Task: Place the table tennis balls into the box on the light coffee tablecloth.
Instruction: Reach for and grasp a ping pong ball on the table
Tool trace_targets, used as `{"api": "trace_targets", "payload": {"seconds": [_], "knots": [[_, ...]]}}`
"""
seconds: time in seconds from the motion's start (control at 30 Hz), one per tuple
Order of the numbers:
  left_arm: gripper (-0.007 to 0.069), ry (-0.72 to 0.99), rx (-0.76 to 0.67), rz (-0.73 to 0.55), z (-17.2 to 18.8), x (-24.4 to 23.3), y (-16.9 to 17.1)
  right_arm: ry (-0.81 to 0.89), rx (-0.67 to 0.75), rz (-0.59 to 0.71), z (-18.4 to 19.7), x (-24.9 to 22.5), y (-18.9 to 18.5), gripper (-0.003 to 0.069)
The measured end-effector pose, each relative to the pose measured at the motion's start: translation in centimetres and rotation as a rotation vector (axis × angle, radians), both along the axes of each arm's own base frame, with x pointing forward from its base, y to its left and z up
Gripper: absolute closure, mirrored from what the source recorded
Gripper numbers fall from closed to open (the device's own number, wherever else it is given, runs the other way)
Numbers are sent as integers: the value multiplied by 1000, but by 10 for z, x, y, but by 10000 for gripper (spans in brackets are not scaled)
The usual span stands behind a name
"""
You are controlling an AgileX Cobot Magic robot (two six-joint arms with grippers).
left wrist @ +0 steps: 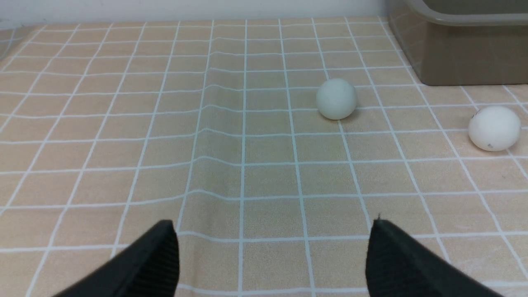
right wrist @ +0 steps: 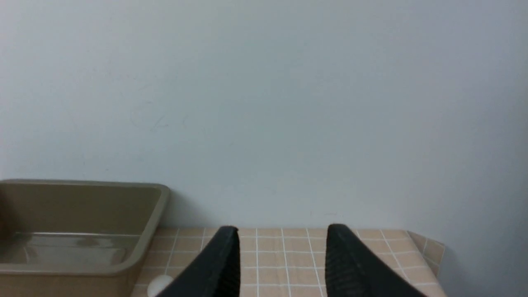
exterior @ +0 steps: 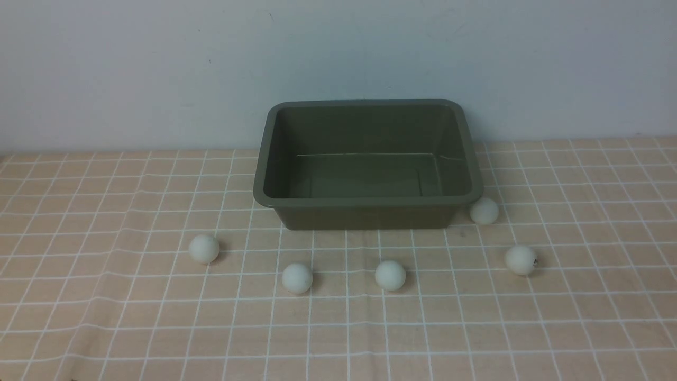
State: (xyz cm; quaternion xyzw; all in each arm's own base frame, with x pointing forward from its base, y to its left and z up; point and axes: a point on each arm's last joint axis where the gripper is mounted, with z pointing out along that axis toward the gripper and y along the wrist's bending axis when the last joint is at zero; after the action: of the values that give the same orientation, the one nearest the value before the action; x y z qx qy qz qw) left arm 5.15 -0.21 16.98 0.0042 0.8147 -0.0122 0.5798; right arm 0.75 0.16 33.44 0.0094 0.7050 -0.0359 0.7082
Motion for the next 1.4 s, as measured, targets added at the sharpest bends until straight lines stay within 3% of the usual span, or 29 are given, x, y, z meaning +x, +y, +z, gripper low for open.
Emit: {"api": "trace_targets", "payload": {"seconds": [0.27,0.87,1.23,1.4], "knots": [[73,0,0,0,0,0,0,-6,64,43,1,0,4,384],[73,-20,-7,2,1,1,0,28,66,47,-3,0,4,384],[73,-210,-308,32,19,5,-3,61,41,56,-5,0,5,384],[73,-260,-343,42,23,5,-2,64,32,59,-6,0,5,384]]}}
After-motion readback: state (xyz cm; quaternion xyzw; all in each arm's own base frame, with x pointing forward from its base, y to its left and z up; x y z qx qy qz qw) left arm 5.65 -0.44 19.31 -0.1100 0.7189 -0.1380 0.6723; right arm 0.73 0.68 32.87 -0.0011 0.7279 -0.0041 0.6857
